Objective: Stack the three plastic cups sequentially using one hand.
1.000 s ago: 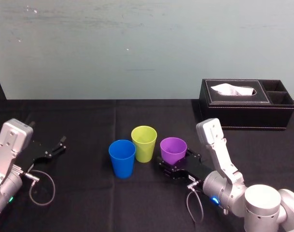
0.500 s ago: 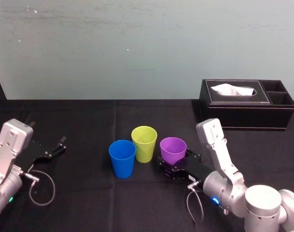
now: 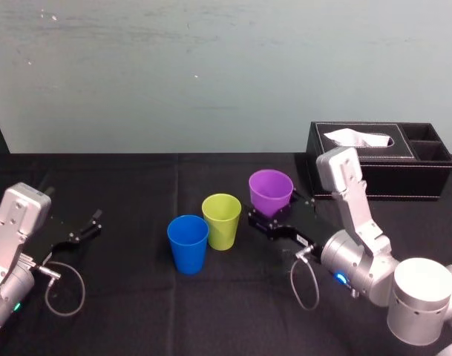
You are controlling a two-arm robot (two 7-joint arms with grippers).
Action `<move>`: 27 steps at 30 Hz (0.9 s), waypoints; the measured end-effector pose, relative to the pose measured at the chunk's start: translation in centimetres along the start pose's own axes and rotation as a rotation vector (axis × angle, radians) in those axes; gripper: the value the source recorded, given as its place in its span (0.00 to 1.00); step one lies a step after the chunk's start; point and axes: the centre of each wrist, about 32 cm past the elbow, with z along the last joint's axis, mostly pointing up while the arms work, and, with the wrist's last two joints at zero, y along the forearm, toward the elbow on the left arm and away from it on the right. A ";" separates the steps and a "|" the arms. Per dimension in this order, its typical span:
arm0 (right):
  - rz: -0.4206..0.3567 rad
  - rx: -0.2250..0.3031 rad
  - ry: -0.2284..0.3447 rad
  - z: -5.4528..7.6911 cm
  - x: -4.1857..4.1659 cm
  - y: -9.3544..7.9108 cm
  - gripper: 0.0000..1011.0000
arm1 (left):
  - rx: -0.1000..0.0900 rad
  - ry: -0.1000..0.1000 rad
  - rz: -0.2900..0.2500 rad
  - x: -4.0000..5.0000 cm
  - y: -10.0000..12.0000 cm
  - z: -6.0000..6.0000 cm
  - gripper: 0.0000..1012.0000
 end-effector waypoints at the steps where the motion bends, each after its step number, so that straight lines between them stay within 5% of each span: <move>1: 0.004 0.005 0.000 0.2 0.07 0.0 0.71 | 0.000 0.000 0.000 0.00 0.0 0.0 0.99; 12: 0.090 0.063 0.043 2.5 1.05 1.9 0.71 | 0.000 0.000 0.000 0.00 0.0 0.0 0.99; 27: 0.190 0.045 0.035 3.5 1.16 5.6 0.71 | 0.000 0.000 0.000 0.00 0.0 0.0 0.99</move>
